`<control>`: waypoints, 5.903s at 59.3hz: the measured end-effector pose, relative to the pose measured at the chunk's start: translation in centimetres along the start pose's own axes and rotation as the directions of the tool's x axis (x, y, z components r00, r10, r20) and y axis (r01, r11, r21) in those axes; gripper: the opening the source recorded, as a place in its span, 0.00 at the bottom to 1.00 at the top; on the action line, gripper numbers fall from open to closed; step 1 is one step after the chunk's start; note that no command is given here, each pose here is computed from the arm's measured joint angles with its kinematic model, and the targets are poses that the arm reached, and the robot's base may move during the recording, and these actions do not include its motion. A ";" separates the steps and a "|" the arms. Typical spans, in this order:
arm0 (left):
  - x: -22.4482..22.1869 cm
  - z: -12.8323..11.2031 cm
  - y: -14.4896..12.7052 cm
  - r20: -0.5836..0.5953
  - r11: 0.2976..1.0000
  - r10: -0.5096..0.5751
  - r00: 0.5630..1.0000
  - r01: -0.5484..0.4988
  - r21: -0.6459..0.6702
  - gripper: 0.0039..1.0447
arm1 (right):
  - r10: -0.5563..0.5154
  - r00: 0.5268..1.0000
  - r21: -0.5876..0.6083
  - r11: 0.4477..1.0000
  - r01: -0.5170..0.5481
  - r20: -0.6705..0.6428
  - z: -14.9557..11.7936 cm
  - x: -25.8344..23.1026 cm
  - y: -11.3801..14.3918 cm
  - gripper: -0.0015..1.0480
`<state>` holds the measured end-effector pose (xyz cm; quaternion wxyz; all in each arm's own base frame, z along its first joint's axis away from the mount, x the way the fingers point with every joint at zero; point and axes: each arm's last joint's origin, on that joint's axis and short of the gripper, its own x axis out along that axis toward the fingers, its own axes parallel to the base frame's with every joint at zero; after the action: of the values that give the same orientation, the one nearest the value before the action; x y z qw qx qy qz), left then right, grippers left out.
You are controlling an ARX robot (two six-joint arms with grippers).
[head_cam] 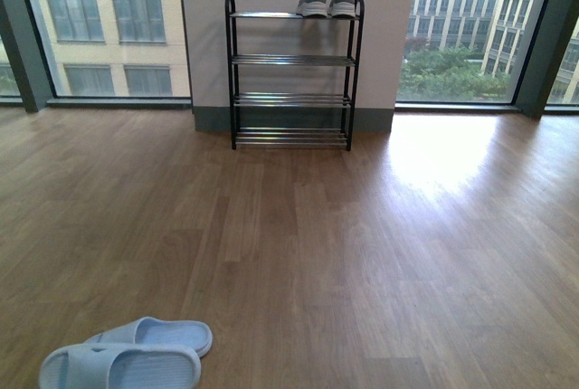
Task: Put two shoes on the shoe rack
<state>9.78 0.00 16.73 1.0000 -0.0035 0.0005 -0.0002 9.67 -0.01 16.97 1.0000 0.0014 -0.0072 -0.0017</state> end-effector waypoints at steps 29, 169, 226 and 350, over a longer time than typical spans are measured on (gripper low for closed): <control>0.0 0.0 0.0 0.000 1.000 0.000 1.000 0.000 0.000 0.91 | 0.000 1.000 0.000 1.000 0.000 -0.001 0.0 0.0 0.0 0.91; 26.4 -32.4 -2.5 -0.934 0.636 0.288 0.210 -0.772 0.023 0.91 | 0.002 1.000 0.000 1.000 -0.002 -0.001 0.0 0.0 0.0 0.91; 25.7 -33.3 -0.8 -0.889 0.654 0.444 0.114 -0.720 0.234 0.02 | 0.002 1.000 0.000 1.000 -0.002 -0.001 0.0 0.0 0.0 0.91; 2.3 0.6 2.3 -0.154 0.753 0.645 0.748 -0.588 0.295 0.02 | 0.000 1.000 0.000 1.000 0.000 0.000 0.0 0.0 0.0 0.91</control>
<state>12.12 2.35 17.28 0.9283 0.1116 0.1258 0.3316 9.67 -0.01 16.98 1.0000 0.0014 -0.0072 -0.0015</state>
